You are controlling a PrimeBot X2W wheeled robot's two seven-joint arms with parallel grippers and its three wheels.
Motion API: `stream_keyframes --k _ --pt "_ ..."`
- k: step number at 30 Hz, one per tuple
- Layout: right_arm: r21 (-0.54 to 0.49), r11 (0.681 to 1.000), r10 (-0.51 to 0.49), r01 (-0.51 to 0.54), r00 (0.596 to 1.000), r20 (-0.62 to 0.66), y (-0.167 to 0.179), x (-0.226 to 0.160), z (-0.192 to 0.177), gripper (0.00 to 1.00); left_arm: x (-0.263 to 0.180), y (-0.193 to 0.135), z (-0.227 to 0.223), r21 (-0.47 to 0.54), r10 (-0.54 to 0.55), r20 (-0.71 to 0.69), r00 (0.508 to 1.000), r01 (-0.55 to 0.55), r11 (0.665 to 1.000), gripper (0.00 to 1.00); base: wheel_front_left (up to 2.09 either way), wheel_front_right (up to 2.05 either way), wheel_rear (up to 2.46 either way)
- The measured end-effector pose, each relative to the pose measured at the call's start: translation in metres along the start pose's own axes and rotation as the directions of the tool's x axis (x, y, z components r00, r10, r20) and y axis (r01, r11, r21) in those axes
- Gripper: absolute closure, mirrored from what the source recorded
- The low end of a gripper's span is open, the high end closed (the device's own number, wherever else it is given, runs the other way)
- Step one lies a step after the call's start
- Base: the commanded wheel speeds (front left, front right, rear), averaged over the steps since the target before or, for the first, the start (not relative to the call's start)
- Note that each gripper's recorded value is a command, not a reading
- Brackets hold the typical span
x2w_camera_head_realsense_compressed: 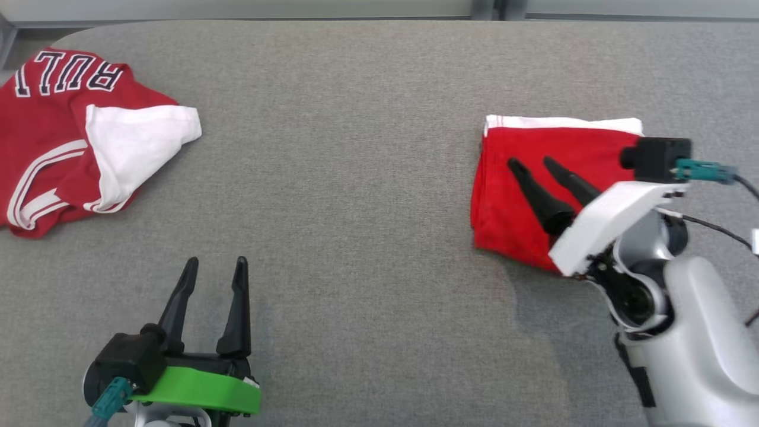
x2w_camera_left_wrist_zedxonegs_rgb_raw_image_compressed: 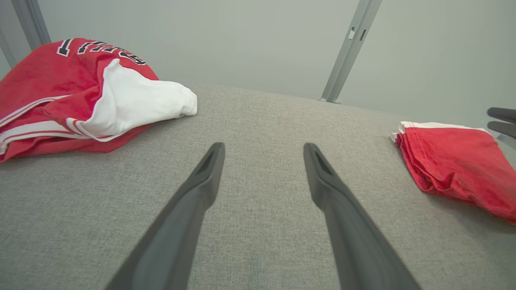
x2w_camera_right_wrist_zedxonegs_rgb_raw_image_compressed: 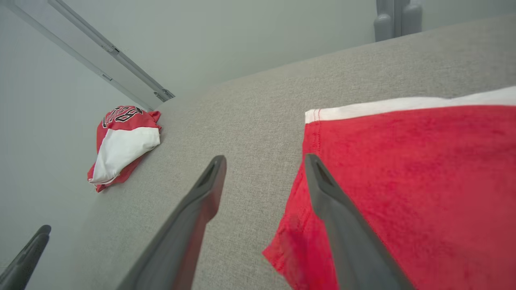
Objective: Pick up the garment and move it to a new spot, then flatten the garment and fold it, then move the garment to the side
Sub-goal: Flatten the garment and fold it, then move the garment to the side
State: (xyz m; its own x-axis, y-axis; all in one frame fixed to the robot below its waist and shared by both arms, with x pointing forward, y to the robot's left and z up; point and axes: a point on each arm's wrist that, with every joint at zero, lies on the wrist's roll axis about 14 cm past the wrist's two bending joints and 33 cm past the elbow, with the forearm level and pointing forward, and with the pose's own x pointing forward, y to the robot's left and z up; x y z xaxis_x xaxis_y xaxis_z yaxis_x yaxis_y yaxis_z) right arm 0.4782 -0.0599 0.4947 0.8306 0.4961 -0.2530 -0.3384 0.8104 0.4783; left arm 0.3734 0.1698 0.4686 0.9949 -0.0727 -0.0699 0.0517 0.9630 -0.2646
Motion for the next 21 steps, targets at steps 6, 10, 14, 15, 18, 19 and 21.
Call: stream_keyframes --k 6,10,14,15,18,19,21 --pt "0.008 0.987 -0.162 0.162 0.984 0.071 -0.061 -0.048 0.029 0.00 0.010 -0.008 0.004 -0.003 -0.029 0.020 0.999 0.029 1.000 0.00 0.00 0.00 0.00" --pt "-0.007 0.947 -0.320 0.320 0.947 0.036 -0.116 -0.074 0.028 0.00 0.014 -0.013 -0.002 -0.005 -0.052 0.004 0.999 0.052 0.999 0.00 0.00 0.00 0.00" --pt "0.032 0.924 -0.379 0.380 0.924 -0.052 -0.142 -0.076 0.007 0.00 0.019 -0.012 -0.012 -0.005 -0.057 -0.025 0.998 0.057 0.998 0.00 0.00 0.00 0.00" --pt "0.038 0.919 -0.389 0.393 0.918 -0.078 -0.148 -0.076 0.001 0.00 0.021 -0.012 -0.012 -0.004 -0.056 -0.025 0.998 0.056 0.998 0.00 0.00 0.00 0.00" --pt "0.043 0.912 -0.398 0.407 0.907 -0.139 -0.155 -0.067 -0.011 0.00 0.024 -0.009 -0.012 -0.002 -0.051 -0.023 0.998 0.051 0.999 0.00 0.00 0.00 0.00" --pt "0.046 0.913 -0.395 0.406 0.905 -0.158 -0.156 -0.062 -0.015 0.00 0.024 -0.008 -0.012 -0.001 -0.045 -0.023 0.999 0.045 0.999 0.00 0.00 0.00 0.00" --pt "0.077 0.918 -0.369 0.388 0.910 -0.188 -0.152 -0.051 -0.022 0.00 0.023 -0.004 -0.015 0.003 -0.036 -0.035 0.999 0.036 0.999 0.00 0.00 0.00 0.00"
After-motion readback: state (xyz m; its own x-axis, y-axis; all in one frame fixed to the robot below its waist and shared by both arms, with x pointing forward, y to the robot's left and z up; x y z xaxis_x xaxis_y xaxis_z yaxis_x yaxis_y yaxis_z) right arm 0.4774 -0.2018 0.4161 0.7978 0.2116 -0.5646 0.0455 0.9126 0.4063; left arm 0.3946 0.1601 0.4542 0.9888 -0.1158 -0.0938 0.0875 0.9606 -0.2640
